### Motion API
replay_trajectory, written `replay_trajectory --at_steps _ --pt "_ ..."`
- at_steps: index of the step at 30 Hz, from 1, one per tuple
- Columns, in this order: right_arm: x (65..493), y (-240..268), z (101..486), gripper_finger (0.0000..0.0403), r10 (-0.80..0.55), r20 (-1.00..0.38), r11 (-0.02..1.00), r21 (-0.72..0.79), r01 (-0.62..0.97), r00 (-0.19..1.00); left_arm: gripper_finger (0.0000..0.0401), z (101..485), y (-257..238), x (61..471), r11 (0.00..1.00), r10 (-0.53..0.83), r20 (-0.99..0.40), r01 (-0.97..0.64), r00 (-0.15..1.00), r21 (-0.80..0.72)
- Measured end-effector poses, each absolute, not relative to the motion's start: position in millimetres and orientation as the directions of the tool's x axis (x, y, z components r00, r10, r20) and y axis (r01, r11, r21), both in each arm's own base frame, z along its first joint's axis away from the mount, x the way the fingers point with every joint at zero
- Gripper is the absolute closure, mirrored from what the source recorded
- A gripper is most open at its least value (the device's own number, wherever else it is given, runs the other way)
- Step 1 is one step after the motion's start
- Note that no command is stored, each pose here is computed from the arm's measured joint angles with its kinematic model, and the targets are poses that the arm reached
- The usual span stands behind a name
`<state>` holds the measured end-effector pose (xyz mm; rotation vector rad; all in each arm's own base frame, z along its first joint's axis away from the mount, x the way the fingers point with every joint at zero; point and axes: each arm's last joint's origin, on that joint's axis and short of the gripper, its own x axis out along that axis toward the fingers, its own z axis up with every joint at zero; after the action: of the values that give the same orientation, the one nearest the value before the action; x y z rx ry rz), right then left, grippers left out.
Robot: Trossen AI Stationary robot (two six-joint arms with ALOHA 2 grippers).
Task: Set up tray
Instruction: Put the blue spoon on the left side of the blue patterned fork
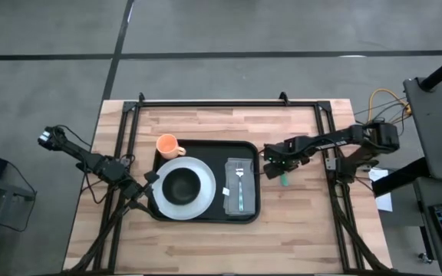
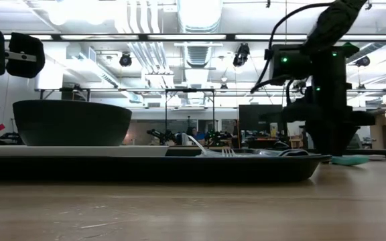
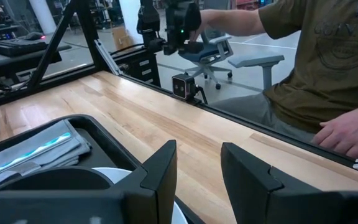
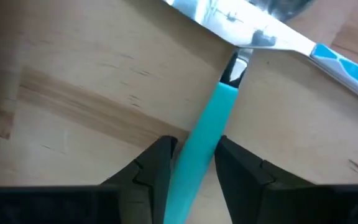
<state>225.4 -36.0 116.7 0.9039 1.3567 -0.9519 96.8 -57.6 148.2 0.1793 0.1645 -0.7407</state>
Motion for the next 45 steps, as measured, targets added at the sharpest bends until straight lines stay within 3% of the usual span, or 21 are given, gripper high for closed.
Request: replay_trajectory --at_steps 9,24,45 --pt "227.0 -37.7 138.8 0.0361 -0.067 -0.998 0.426 -0.027 0.904 0.001 0.0294 148.3 -57.6 96.8 0.724 -0.654 -0.212 0.682 0.726 0.104" --pt "221.1 -42.9 146.5 0.0362 -0.101 -0.995 0.423 -0.048 0.905 -0.006 0.0294 148.2 -57.6 96.8 0.724 -0.654 -0.212 0.682 0.726 0.104" --pt "203.0 -40.9 200.1 0.0362 -0.206 -0.948 0.421 0.138 0.897 0.242 0.0294 148.2 -57.6 96.8 0.724 -0.654 -0.211 0.682 0.726 0.104"
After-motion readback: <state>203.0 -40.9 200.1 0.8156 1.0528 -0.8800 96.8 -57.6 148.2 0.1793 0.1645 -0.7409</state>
